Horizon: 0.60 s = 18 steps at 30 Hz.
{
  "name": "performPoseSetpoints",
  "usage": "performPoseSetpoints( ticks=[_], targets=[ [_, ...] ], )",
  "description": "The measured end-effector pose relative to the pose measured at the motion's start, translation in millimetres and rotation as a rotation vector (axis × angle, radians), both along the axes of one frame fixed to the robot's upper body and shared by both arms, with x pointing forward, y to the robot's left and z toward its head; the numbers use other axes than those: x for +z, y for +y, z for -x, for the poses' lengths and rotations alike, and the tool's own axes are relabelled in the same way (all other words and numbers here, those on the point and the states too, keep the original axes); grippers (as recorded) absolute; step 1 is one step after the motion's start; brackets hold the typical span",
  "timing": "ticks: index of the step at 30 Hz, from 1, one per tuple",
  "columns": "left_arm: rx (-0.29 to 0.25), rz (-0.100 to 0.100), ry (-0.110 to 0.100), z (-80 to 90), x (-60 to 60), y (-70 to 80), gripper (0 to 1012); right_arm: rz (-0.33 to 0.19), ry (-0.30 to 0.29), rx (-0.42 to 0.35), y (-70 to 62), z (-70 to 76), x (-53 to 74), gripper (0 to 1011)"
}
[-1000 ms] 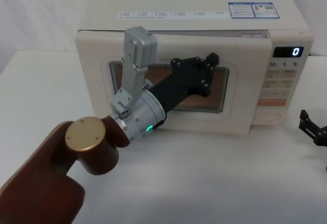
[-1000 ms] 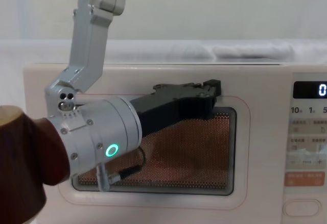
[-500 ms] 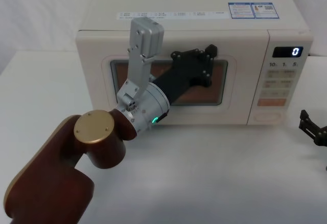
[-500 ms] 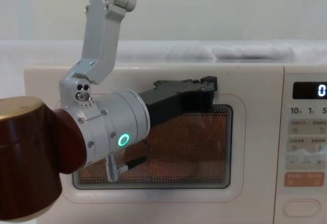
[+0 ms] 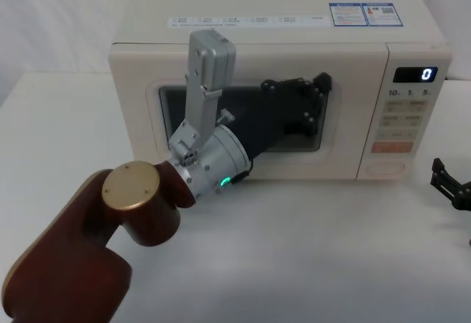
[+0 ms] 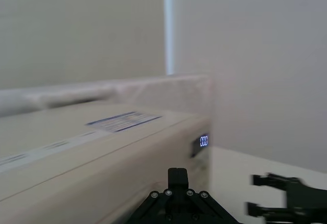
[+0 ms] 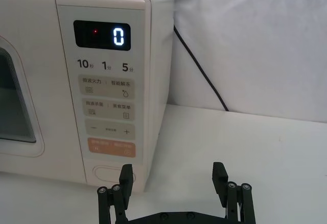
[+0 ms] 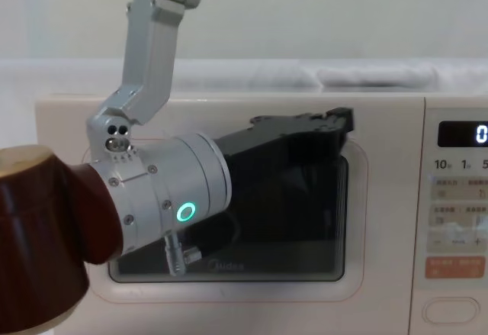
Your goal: Press the button to open the microwave door with one hand; close the microwave door with the other hand.
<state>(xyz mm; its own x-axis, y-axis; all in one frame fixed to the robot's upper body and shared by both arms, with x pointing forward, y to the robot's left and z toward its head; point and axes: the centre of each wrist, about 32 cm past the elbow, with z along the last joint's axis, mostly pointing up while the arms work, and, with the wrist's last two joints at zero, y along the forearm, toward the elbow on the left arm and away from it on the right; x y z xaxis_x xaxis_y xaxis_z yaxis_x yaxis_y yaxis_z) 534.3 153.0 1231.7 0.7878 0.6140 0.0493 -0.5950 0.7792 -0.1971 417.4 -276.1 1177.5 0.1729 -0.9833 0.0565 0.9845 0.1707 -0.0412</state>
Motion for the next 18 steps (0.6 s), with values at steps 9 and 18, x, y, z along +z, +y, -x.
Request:
performPoseSetpoints(
  ticks=[9, 18],
  targets=[
    [-0.110, 0.003, -0.022, 12.5, 0.0, 0.8, 0, 0.000, 0.000, 0.000, 0.0, 0.0, 0.0, 1002],
    [-0.101, -0.032, 0.015, 35.9, -3.6, 10.3, 0, 0.000, 0.000, 0.000, 0.0, 0.0, 0.0, 1002]
  ],
)
